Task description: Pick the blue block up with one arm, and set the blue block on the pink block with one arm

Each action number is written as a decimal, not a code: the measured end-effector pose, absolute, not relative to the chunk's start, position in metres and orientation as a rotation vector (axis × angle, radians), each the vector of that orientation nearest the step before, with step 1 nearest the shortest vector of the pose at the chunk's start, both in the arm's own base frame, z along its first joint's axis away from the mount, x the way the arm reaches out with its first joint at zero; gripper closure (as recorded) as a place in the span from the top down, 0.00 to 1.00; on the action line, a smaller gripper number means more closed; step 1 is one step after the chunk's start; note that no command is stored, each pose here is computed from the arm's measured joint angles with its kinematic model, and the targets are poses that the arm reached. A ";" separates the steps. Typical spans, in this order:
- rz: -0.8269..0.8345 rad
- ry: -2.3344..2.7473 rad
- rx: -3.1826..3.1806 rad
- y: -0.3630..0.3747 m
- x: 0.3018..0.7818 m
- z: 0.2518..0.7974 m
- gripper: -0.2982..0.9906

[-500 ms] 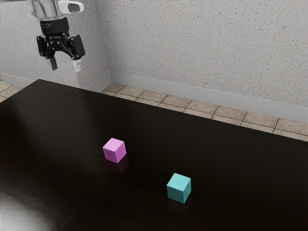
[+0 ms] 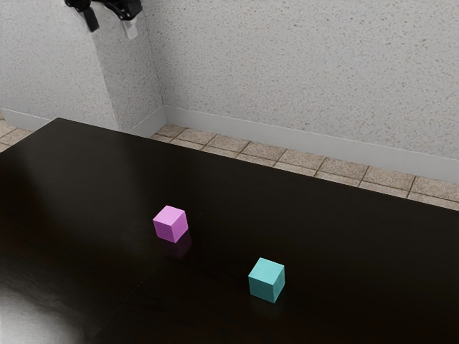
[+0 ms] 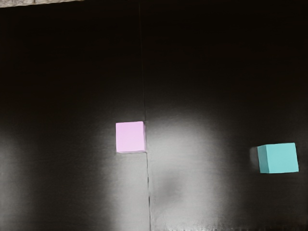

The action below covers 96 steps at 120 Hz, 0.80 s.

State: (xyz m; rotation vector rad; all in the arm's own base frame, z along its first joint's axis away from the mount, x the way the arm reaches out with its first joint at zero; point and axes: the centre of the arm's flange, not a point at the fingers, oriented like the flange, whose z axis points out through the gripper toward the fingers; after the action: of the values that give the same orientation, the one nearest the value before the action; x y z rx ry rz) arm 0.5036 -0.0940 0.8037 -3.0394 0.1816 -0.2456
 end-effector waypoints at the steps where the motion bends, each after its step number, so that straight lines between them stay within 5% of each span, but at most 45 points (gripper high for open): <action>1: -0.234 0.197 -3.034 -0.101 0.507 0.799 0.77; 22: 0.118 0.318 -3.008 -0.154 0.561 0.640 0.77; 39: 0.131 0.349 -3.018 -0.168 0.563 0.566 0.77; 67: 0.007 0.248 -3.057 -0.141 0.582 0.538 0.77; 96: -0.030 0.425 -3.088 -0.253 0.543 0.522 0.77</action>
State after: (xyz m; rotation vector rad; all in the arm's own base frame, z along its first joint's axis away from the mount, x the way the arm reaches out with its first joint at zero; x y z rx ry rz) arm 0.5434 -0.2528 0.5217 -3.0878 0.4247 -0.0300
